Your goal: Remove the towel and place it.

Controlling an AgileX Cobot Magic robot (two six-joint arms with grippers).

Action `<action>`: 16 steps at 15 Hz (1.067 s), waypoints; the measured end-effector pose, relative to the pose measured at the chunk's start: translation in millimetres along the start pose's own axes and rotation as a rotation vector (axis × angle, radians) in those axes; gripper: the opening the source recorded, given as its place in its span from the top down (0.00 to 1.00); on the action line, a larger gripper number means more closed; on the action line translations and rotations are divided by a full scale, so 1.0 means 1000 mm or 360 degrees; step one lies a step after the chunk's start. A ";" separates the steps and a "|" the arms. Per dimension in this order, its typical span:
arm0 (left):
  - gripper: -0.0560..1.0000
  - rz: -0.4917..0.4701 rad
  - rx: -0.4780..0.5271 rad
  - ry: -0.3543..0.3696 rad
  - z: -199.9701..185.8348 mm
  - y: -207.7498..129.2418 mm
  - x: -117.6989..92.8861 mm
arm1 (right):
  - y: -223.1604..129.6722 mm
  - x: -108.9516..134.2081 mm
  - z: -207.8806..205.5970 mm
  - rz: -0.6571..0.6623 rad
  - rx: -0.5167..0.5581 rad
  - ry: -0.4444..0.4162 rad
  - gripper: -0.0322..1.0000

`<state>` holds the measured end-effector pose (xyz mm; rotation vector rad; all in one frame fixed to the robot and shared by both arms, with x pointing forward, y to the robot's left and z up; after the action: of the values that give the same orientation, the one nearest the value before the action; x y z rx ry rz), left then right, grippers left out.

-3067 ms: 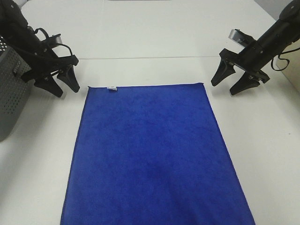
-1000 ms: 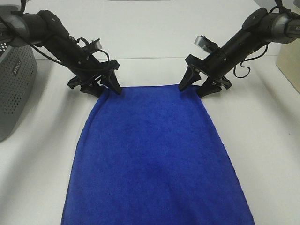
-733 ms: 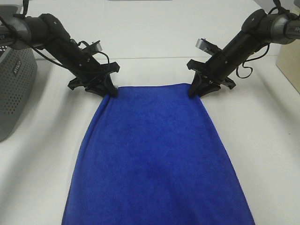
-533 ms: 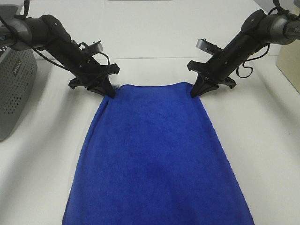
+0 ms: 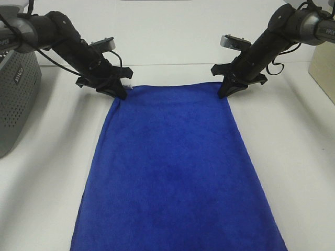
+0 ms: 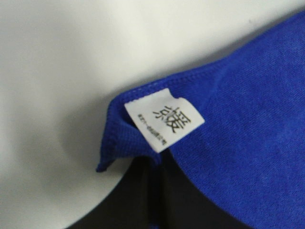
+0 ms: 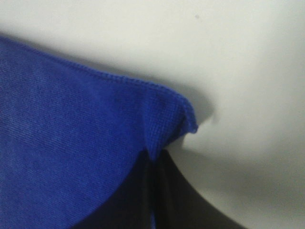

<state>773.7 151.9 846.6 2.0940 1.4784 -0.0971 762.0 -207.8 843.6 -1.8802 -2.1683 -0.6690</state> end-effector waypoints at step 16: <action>0.94 0.0191 -0.0702 0.0259 -0.003 0.057 0.021 | 0.061 -0.002 -0.029 -0.0079 -0.0684 -0.0166 0.95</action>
<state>831.4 158.1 864.7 1.8517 1.3144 0.4180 817.5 -217.2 881.2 -2.1044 -2.2813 -1.1491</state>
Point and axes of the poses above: a point on each arm's last joint axis where the gripper is mounted, z pointing out along that axis toward the gripper, x along the wrist's bending axis when the last joint is at zero, y = z × x, the point moved 3 cm from there along z, pointing out along that axis toward the gripper, and after that the axes turned 6 degrees about z, right-handed, at the moved point
